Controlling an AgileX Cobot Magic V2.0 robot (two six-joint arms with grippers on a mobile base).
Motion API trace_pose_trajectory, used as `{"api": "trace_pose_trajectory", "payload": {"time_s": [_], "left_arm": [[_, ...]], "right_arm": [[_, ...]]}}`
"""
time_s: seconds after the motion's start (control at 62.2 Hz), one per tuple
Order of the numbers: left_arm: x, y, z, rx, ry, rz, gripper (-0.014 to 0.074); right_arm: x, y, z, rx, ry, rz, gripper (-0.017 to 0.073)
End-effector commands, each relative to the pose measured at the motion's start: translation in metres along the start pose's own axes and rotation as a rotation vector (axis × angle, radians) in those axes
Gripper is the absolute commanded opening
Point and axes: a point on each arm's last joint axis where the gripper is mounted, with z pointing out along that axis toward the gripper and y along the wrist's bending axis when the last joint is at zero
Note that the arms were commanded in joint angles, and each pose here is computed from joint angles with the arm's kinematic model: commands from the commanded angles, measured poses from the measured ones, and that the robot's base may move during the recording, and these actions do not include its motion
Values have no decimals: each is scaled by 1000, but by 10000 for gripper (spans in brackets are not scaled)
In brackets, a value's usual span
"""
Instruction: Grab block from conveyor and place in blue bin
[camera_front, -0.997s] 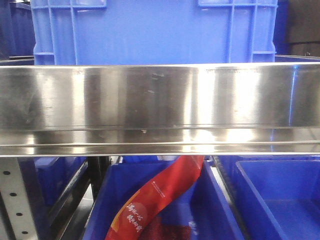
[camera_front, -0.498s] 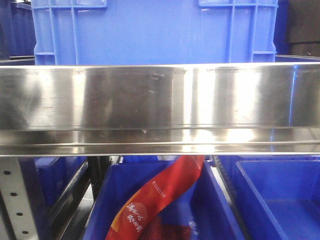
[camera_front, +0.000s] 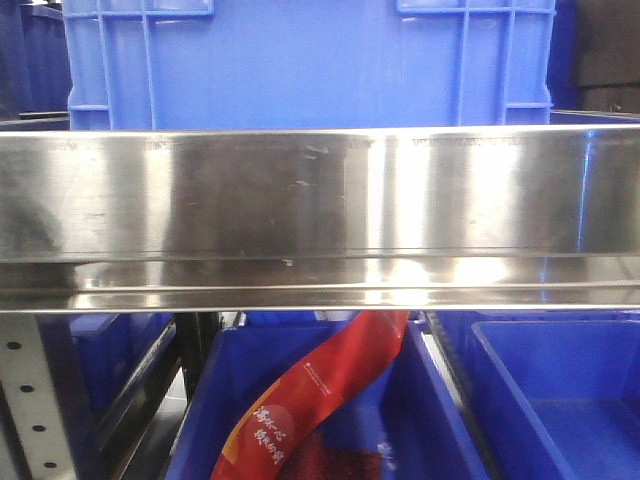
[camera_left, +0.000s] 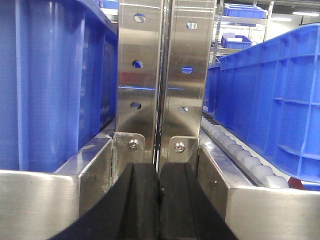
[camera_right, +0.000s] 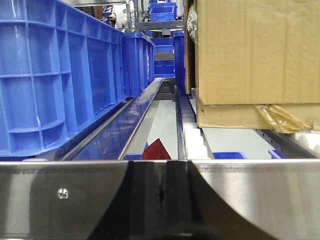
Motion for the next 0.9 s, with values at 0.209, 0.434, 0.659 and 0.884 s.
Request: {"api": "trace_pose_trajectory", "payload": {"time_s": [0.209,0.434,0.659,0.884], "left_arm": [[-2,0,0,-3,-24,4,-111],[-2,0,0,-3,-24,4,-111],[-2,0,0,-3,-24,4,-111],[-2,0,0,-3,-24,4,-111]], "right_arm": [[-3,0,0,5,-30,-7,-162],[-3,0,0,5,-30,-7,-162],[-3,0,0,5,-30,-7,-162],[-3,0,0,5,-30,-7,-162]]}}
